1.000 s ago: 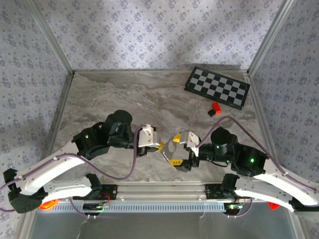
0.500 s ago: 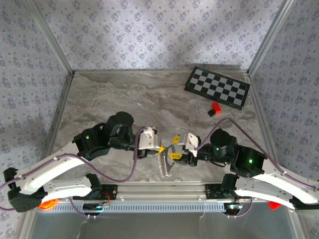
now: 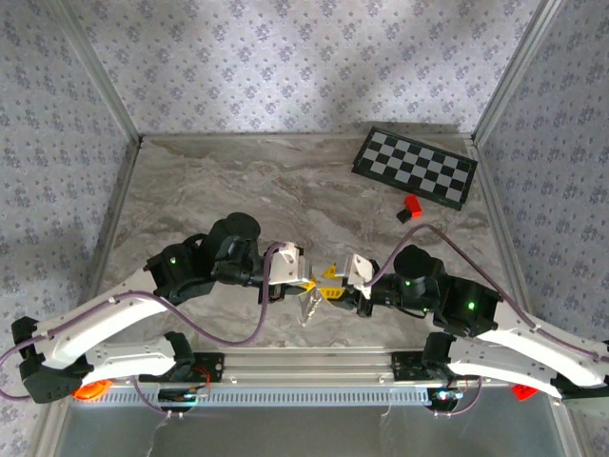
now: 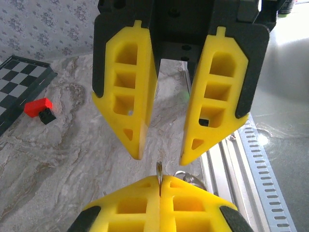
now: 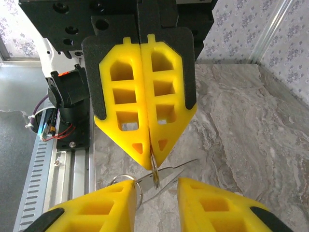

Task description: Put the keys on the keyring

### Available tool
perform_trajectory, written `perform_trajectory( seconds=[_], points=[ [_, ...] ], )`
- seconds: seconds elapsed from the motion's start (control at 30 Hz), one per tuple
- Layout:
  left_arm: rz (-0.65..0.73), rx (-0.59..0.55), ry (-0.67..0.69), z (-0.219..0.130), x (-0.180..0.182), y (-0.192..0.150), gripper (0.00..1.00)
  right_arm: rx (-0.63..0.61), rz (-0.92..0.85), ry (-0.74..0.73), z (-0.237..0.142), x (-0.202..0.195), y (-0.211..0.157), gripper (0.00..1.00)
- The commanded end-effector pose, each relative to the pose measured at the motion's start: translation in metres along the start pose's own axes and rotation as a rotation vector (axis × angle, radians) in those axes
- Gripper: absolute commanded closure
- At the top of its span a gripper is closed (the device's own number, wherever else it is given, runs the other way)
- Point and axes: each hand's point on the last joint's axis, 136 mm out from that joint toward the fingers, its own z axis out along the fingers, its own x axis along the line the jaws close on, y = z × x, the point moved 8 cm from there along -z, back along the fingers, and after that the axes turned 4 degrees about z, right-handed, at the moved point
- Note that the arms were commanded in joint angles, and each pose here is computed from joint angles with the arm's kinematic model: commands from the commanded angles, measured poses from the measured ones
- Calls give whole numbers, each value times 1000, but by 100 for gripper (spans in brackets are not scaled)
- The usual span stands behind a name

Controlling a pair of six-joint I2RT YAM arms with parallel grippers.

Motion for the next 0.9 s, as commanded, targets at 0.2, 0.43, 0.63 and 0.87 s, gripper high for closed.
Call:
perform_trajectory(
  seconds=[0.2, 0.43, 0.63, 0.87],
  points=[
    [27, -68, -12, -6, -1, 16, 100, -39, -17, 13, 3, 1, 4, 77],
    [31, -69, -12, -6, -2, 16, 100, -14, -18, -1, 6, 0, 1, 82],
    [33, -63, -15, -5, -2, 15, 100, -10, -20, 2, 7, 0, 0, 85],
    [30, -67, -17, -5, -2, 14, 100, -9, -19, -6, 9, -1, 1, 98]
  ],
)
